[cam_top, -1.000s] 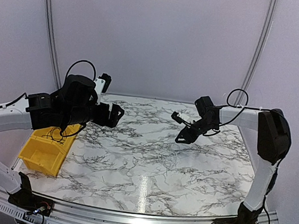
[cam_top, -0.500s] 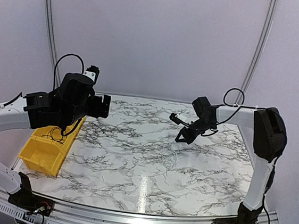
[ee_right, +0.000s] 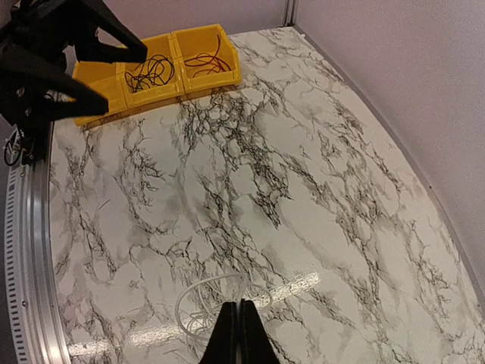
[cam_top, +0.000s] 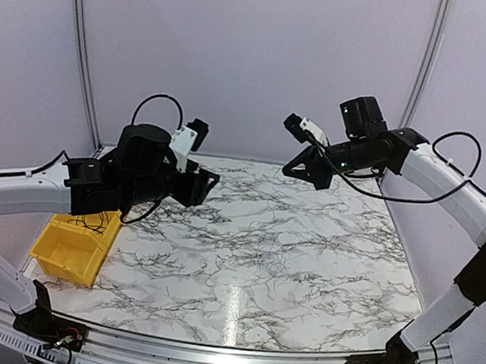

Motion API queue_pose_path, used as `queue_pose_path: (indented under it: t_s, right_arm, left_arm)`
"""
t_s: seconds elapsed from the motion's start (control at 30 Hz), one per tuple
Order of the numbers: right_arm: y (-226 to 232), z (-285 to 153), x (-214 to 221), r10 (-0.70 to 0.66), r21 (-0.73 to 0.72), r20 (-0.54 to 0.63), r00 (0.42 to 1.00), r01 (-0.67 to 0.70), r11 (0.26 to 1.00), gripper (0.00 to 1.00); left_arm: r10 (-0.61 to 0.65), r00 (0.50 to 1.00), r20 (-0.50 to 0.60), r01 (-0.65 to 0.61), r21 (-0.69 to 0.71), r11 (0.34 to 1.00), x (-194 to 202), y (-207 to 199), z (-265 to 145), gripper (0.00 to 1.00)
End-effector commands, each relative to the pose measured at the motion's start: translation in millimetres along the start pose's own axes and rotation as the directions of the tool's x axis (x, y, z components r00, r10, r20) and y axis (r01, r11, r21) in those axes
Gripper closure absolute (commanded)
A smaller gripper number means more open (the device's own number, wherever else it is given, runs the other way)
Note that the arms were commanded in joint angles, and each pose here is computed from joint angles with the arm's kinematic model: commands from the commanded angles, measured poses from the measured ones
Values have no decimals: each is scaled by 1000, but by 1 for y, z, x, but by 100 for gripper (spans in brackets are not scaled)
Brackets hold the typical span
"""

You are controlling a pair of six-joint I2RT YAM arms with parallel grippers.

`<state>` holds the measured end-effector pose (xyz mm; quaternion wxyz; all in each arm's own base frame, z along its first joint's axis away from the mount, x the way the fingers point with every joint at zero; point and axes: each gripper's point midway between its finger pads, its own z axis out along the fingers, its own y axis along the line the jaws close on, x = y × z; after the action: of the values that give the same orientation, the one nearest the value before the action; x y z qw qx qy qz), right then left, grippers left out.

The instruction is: Untangle the cables

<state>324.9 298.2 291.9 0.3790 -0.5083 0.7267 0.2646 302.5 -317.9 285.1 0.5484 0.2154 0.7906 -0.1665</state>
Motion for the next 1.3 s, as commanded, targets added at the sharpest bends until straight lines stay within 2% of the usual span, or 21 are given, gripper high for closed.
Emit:
queue_pose_path:
  t_s: [0.0,0.1,0.17,0.3,0.47,0.57,0.67,0.73,0.9,1.03,1.27]
  right_arm:
    - [17,-4,-10,20,-26,-13,1000,-20,999,100]
    - [21,-15,-30,22,-26,20,1000,-22,999,100]
    - [23,-21,-41,24,-30,37,999,-23,999,100]
    - [30,-32,-55,22,-63,56,998,-19,998,100]
    - [46,-49,-74,26,-124,91,996,-15,992,100]
    - [59,-67,-92,29,-176,137,990,-5,984,100]
    - [65,-92,-120,18,-167,209,978,18,986,100]
    - [65,-109,-139,-1,-136,257,966,37,990,100]
    - [65,-158,-185,-74,-13,392,917,86,996,100]
    - [64,-190,-202,-141,98,454,880,108,989,100]
    - [47,-177,-171,-133,185,380,915,65,981,100]
  left_arm:
    - [99,992,84,-122,351,928,-6,-98,-10,34]
    - [54,993,106,-94,415,905,-5,-116,-2,33]
    - [76,992,97,-110,430,896,4,-126,13,33]
    - [106,990,88,-133,390,911,21,-131,53,32]
    - [80,991,107,-114,364,924,26,-132,100,34]
    - [30,993,117,-72,368,927,31,-129,125,44]
    - [-28,993,112,-19,393,919,41,-129,143,62]
    - [-57,994,94,14,413,911,48,-131,153,75]
    - [-92,995,34,68,435,898,73,-136,169,93]
    - [-107,994,8,92,452,887,83,-139,172,99]
    - [-144,988,47,109,442,891,55,-126,145,100]
